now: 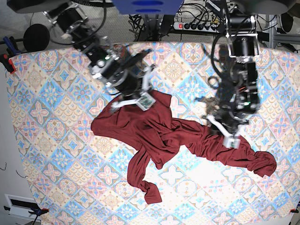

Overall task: Layout the t-shirt on the table in an organized manner, then fold the t-shirt properly
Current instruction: 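Lay the shirt down and regrasp the fabric with the left gripper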

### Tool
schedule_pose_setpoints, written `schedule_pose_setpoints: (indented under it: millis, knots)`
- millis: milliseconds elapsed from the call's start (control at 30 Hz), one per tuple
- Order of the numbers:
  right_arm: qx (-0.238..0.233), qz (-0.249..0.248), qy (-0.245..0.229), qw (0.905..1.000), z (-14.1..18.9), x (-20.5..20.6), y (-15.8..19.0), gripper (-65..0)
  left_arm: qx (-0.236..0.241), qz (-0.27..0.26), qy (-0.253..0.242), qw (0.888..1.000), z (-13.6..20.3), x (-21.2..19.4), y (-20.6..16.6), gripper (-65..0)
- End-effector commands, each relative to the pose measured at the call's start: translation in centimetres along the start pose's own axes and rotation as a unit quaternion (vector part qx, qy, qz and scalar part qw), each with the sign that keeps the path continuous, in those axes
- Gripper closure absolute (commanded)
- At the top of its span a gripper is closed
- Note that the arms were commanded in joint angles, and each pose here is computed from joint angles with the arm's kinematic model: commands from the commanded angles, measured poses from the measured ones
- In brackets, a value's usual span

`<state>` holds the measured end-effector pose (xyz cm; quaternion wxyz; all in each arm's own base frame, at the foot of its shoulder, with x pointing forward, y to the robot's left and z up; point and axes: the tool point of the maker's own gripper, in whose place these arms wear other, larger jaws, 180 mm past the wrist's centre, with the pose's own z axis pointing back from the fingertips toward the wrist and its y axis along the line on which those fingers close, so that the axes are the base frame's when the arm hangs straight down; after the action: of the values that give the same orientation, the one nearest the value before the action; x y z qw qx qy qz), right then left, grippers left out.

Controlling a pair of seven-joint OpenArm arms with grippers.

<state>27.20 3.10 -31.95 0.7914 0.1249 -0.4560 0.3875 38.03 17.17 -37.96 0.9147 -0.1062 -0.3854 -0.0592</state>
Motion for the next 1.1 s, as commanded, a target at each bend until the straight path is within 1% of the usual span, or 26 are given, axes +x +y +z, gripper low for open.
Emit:
schedule_pose_setpoints:
  millis: [0,67,100,167,333,433,500,600,667,767,833,900,967,1067]
  knots:
    - [-0.004,0.007,-0.028,0.9996,0.1,1.9,-0.1,-0.4,-0.011,-0.009,-0.024,1.0,-0.4,2.2,-0.8,-17.2]
    - [0.013,0.012,-0.041,0.999,-0.3,3.1,1.2,-0.4,-0.024,-0.002,0.004,1.0,-1.8,0.6,-1.7,-17.2]
    - [0.021,0.017,-0.046,0.9986,-0.4,3.5,1.8,-0.4,-0.028,0.003,0.009,1.0,-2.4,0.4,-2.1,-17.2]
    - [0.04,0.031,-0.056,0.9972,-0.6,4.4,3.2,-0.4,-0.035,0.011,0.002,0.999,-3.5,0.8,-2.5,-17.2]
    - [0.088,0.067,-0.062,0.9919,-0.5,5.1,6.9,-0.4,-0.029,0.037,0.026,0.999,-6.6,-0.9,-1.5,-17.2]
    - [0.107,0.075,-0.058,0.9897,-0.3,4.6,8.4,-0.4,-0.017,0.057,0.017,0.998,-7.6,-0.6,0.0,-17.1]
    - [0.117,0.08,-0.052,0.9885,-0.2,4.1,9.1,-0.4,-0.008,0.068,0.0,0.998,-8.2,0.5,1.0,-16.9]
    - [0.134,0.092,-0.041,0.9858,0.1,3.0,10.2,-0.4,0.009,0.077,-0.025,0.997,-8.4,2.4,2.9,-13.0]
    - [0.142,0.1,-0.033,0.9843,0.3,2.3,10.7,-0.4,0.015,0.081,-0.056,0.995,-8.5,4.9,3.6,-9.3]
    - [0.14,0.101,-0.03,0.9845,0.3,2.1,10.5,-0.4,0.03,0.085,-0.086,0.992,-8.1,8.4,5.4,-6.8]
    - [0.142,0.105,-0.027,0.9839,0.3,2.0,10.6,-0.4,0.032,0.081,-0.105,0.991,-7.6,10.8,5.8,-6.9]
    - [0.14,0.109,-0.006,0.9842,0.2,1.3,10.5,-0.4,0.031,0.078,-0.118,0.989,-7.2,12.6,5.8,-6.8]
    - [0.138,0.11,0.002,0.9842,0.2,1.2,10.4,-0.4,0.03,0.077,-0.123,0.989,-7.1,13.3,5.8,-7.0]
    - [0.137,0.118,-0.003,0.9835,0.0,1.6,10.2,-0.4,0.022,0.068,-0.124,0.99,-6.5,14.0,5.1,-7.1]
